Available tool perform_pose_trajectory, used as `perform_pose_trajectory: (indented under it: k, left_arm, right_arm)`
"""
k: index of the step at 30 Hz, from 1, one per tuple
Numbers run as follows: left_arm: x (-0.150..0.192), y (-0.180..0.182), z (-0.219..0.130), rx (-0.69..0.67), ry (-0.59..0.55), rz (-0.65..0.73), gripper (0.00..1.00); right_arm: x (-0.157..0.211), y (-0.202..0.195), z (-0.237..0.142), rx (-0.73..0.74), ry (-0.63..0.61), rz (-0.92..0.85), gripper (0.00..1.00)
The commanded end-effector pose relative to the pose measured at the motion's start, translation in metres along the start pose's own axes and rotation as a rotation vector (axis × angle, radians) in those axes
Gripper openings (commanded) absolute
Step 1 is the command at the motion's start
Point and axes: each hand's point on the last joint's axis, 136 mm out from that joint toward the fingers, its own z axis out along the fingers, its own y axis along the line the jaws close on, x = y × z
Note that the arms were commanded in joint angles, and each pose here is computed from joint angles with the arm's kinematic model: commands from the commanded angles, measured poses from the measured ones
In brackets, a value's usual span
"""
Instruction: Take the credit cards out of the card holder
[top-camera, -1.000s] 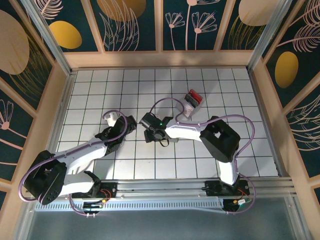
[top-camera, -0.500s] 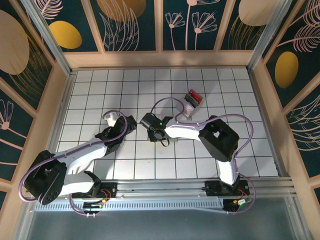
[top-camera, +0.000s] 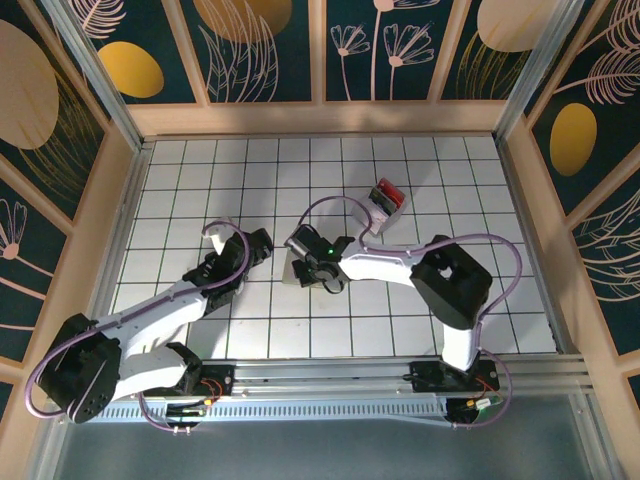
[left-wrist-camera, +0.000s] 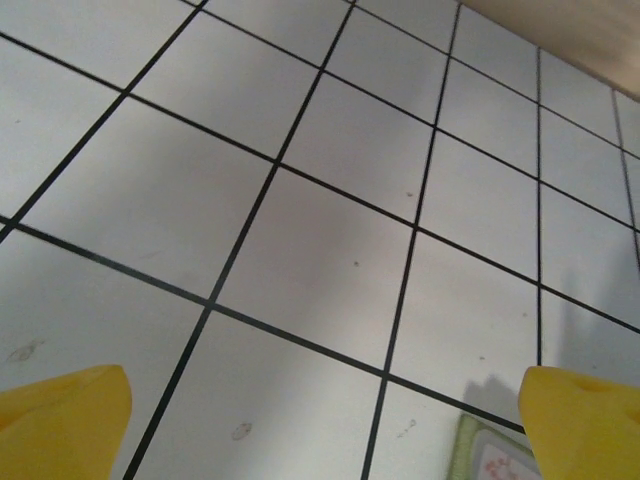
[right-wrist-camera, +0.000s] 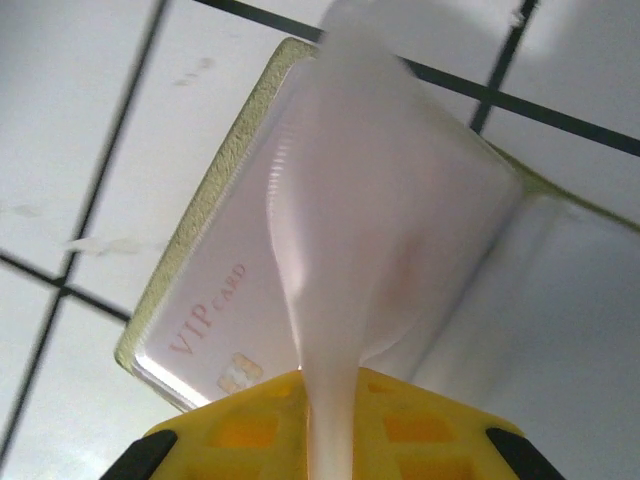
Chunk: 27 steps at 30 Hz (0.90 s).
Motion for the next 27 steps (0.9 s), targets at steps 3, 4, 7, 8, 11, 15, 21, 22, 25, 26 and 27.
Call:
perform_pose_trajectory:
  k: [3,4,7,8,11,15,21,22,25,26,27]
  left_arm:
    - [0.012,-0.016,0.002,0.073,0.026,0.034,0.99]
    - [0.017,-0.020,0.003,0.077,0.036,0.046,0.99]
    - [0.030,-0.031,0.005,0.085,0.064,0.085,0.99]
    - [0.035,-0.033,0.006,0.083,0.075,0.098,0.99]
    - [0.046,-0.030,0.011,0.053,0.105,0.096,0.99]
    - [0.047,-0.025,0.011,0.032,0.104,0.081,0.99]
    - [0.043,-0.022,0.010,0.015,0.091,0.097,0.99]
    - [0.045,-0.021,0.010,0.011,0.095,0.102,0.99]
    - [0.051,-0.020,0.013,0.002,0.118,0.129,0.99]
    - [0.054,-0.020,0.014,-0.001,0.124,0.145,0.99]
    - [0.057,-0.021,0.015,-0.004,0.130,0.161,0.99]
  right_arm:
    - [-0.006,0.010,-0.014,-0.067,-0.054,-0.064,0.16]
    - [-0.003,0.008,-0.012,-0.060,-0.051,-0.065,0.16]
    - [0.002,0.000,-0.010,-0.037,-0.045,-0.049,0.20]
    - [0.002,-0.003,-0.010,-0.027,-0.046,-0.043,0.24]
    - [0.002,-0.014,-0.009,0.023,-0.046,-0.005,0.29]
    - [0.006,-0.033,-0.006,0.121,-0.030,0.045,0.31]
    - [0.002,-0.044,-0.013,0.176,-0.057,0.100,0.33]
    - [0.001,-0.045,-0.015,0.180,-0.061,0.106,0.33]
    - [0.002,-0.050,-0.016,0.198,-0.065,0.125,0.34]
    - [0.004,-0.053,-0.016,0.206,-0.064,0.134,0.33]
    - [0.005,-0.056,-0.016,0.213,-0.062,0.143,0.34]
